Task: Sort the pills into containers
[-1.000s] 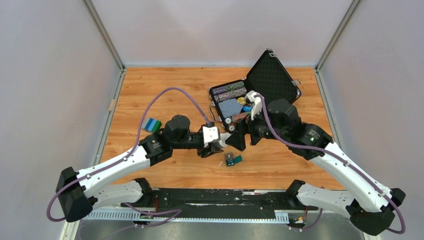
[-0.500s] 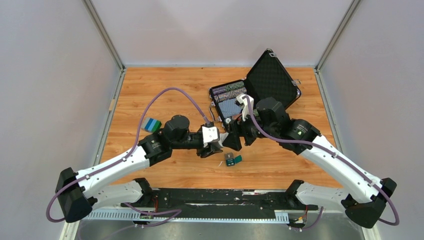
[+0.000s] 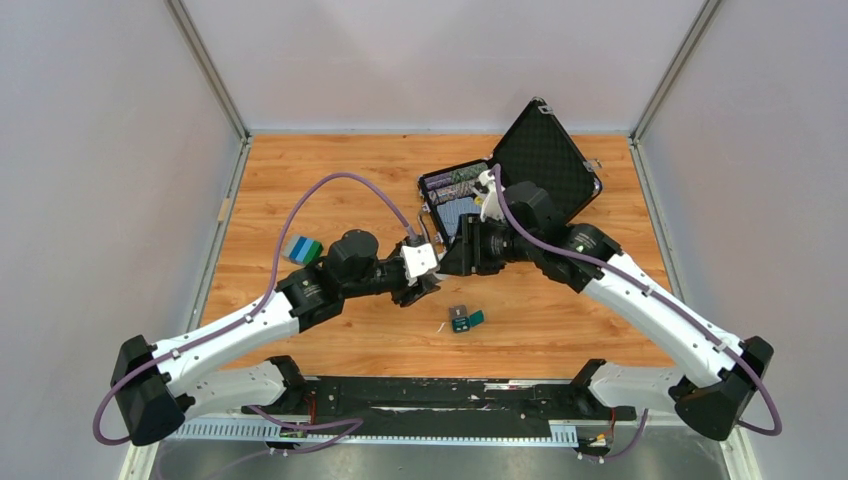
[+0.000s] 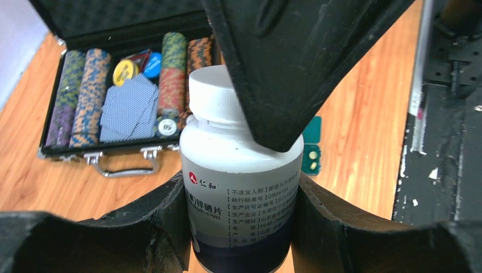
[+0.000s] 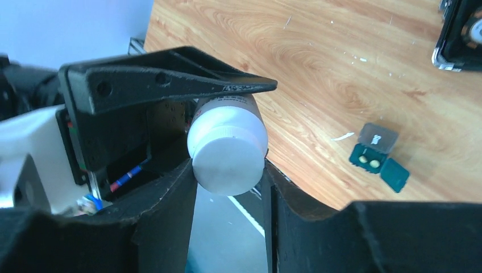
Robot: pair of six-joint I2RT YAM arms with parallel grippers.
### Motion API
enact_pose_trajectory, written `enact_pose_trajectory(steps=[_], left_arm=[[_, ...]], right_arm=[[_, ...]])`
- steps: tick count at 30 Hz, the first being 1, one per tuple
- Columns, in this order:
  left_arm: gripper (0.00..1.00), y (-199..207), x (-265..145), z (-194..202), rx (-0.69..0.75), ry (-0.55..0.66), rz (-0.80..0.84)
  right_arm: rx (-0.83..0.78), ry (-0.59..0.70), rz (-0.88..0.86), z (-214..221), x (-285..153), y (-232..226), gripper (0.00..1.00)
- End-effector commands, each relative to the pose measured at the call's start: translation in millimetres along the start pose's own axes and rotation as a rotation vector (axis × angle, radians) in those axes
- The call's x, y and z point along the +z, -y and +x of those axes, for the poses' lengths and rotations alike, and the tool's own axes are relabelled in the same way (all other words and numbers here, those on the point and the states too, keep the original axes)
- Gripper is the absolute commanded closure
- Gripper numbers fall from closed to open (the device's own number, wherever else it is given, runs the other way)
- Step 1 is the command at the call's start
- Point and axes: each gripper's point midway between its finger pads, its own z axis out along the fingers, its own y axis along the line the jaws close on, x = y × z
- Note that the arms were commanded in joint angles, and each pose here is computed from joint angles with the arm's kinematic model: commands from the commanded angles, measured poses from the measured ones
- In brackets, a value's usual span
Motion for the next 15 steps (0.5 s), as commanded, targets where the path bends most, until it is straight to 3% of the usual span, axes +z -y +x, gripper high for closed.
enact_pose_trajectory(steps=[1, 2, 3, 5, 8, 12, 15], left_arm=[[0.99, -17, -2, -43, 0.031, 0.153, -0.085], [0.99, -19, -2, -43, 0.030, 0.153, -0.093], [0.99, -19, -1, -41, 0.026, 0.149, -0.096], [0.99, -20, -1, -39, 0.017, 0.143, -0.103], [0.99, -20, -5, -41, 0.009, 0.147, -0.109], [0.98, -19, -10, -45, 0.011, 0.163, -0.109], [0.98, -17, -11, -47, 0.019, 0.168, -0.097]], right_arm=[[0.286, 0.053, 0.016, -23, 15, -12, 0.77], [0.317, 0.056, 0.012, -25, 16, -14, 0.64], [0.328, 0.064, 0.005, -28, 14, -17, 0.44], [0.303, 0.107, -0.005, -36, 8, -20, 0.23], [0.226, 0.202, 0.011, -48, -10, -16, 0.13], [0.062, 0.254, 0.008, -47, -34, -8, 0.10], [-0.106, 0.211, -0.058, -29, -43, -13, 0.10]])
